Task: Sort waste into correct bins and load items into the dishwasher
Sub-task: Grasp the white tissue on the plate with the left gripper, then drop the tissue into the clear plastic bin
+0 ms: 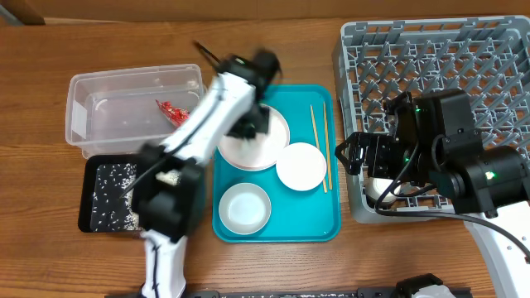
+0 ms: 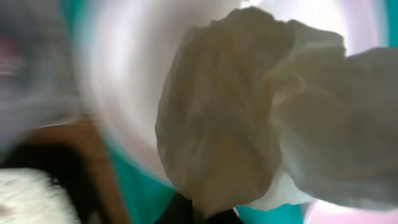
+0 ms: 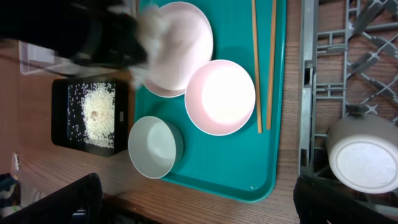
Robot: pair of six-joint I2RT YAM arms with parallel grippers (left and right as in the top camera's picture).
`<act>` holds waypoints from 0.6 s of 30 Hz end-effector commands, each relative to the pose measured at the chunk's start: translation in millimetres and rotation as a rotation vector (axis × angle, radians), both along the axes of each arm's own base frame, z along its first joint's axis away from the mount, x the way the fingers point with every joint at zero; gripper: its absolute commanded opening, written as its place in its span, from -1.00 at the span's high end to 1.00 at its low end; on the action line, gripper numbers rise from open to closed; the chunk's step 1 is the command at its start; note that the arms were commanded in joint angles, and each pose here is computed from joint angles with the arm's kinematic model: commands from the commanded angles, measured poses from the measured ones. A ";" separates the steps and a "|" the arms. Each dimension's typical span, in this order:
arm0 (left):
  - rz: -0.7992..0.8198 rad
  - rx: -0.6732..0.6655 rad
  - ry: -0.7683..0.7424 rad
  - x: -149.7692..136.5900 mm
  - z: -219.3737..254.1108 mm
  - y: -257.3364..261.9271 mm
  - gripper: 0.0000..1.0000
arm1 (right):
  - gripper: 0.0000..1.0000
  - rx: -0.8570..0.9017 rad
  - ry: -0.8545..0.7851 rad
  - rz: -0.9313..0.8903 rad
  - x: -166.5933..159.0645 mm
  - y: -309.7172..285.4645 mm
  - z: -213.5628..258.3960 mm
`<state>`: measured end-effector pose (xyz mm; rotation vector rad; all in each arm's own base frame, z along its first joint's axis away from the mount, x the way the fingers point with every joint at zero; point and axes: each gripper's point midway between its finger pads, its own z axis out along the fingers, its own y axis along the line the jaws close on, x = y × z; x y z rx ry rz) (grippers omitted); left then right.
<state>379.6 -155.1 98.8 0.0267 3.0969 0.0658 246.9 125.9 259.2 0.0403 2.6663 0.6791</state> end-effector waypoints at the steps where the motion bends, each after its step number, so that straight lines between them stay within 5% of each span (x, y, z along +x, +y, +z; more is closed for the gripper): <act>1: 0.123 0.034 -0.268 20.5 96.6 55.9 0.92 | -1.00 -0.004 -0.019 -0.001 1.2 -0.2 4.8; 6: 0.288 0.098 -0.300 20.6 115.4 130.3 0.92 | -1.00 -0.004 -0.018 -0.001 1.0 -0.3 4.7; 11: 0.422 0.130 -0.197 15.9 78.8 185.8 0.88 | -1.00 -0.004 -0.018 -0.001 1.0 -0.3 4.7; 14: 0.441 0.123 -0.135 11.5 62.5 199.4 -0.42 | -1.00 -0.004 -0.018 -0.001 1.0 -0.3 4.7; 15: 0.440 0.125 -0.131 11.0 61.9 202.6 -0.55 | -1.00 -0.004 -0.018 -0.001 1.0 -0.3 4.7; 18: 0.447 0.123 -0.155 10.0 74.6 208.0 -0.53 | -1.00 -0.004 -0.018 -0.001 1.0 -0.3 4.6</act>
